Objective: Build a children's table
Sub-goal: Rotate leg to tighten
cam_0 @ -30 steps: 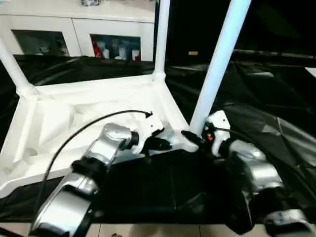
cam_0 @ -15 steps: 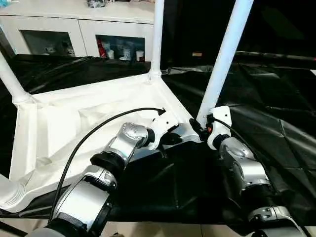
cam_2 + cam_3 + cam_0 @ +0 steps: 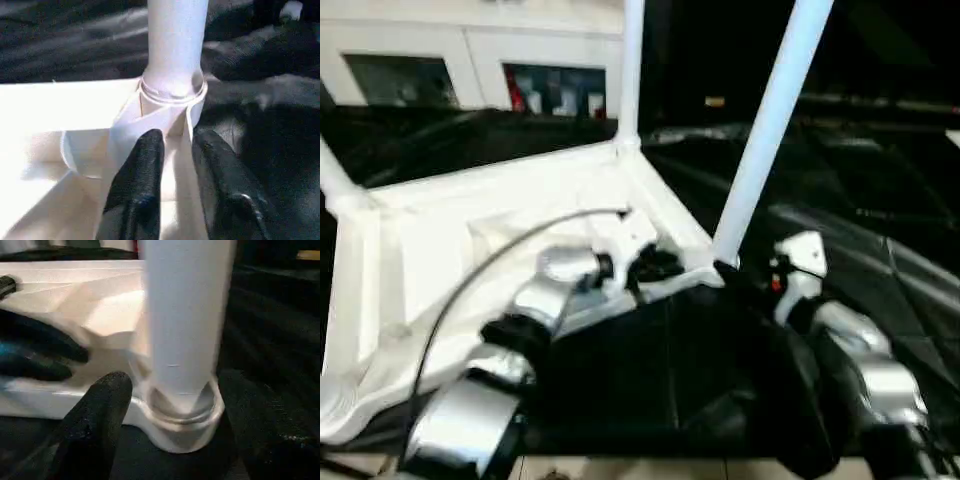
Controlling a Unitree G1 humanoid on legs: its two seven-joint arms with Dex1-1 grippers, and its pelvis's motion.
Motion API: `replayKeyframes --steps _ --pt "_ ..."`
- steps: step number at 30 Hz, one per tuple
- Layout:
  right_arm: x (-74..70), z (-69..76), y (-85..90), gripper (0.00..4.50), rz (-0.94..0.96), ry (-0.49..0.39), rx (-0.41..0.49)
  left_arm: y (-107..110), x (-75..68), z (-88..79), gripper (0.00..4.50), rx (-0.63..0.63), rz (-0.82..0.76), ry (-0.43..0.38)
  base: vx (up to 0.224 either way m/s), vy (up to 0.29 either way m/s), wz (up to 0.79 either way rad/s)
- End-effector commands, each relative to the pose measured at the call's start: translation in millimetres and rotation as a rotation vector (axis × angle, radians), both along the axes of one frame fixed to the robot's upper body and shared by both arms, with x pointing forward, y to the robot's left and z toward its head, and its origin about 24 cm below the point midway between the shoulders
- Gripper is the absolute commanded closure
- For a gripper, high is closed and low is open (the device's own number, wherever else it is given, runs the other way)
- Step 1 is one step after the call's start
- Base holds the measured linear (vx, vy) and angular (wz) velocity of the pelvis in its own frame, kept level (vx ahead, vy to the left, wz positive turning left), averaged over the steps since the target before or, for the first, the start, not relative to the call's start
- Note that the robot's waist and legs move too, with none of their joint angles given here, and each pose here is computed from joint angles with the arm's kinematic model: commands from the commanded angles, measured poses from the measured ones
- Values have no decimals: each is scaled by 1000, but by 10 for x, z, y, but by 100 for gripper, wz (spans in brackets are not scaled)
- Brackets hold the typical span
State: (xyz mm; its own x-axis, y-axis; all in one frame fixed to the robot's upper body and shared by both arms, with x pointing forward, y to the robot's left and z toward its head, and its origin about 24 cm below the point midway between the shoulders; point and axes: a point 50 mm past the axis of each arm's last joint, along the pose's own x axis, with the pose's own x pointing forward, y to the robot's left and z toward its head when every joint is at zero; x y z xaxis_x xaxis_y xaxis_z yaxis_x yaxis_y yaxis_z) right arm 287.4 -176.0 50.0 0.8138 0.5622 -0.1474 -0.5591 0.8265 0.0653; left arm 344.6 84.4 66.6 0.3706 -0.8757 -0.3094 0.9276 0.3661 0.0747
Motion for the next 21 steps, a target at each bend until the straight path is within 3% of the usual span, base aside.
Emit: replayKeyframes --steps 1,5,9,10,12,15,17,18,19,21 --pt "-114 110 33 137 116 -19 38 199 -68 93 293 -9 -29 19 0 0 0" --pt "-305 113 190 154 270 21 89 549 -366 152 261 51 -95 78 0 0 0" --pt "-285 58 308 180 271 39 101 667 -536 233 231 53 -112 109 0 0 0" --pt "-224 12 368 204 235 42 88 714 -609 268 219 57 -112 128 0 0 0" --pt "-95 -58 456 209 155 28 47 777 -716 289 214 84 -111 156 0 0 0" --pt "11 -87 523 239 91 23 43 842 -790 273 185 129 -85 168 0 0 0" --pt "71 -89 591 248 74 28 55 905 -848 265 177 159 -51 182 0 0 0" --pt "176 -77 702 258 42 41 88 1035 -985 257 173 232 7 219 0 0 0" --pt "186 -76 711 269 39 42 91 1046 -997 257 165 238 12 224 0 0 0" --pt "308 -61 792 283 -21 49 125 1170 -1154 247 153 322 57 276 0 0 0"
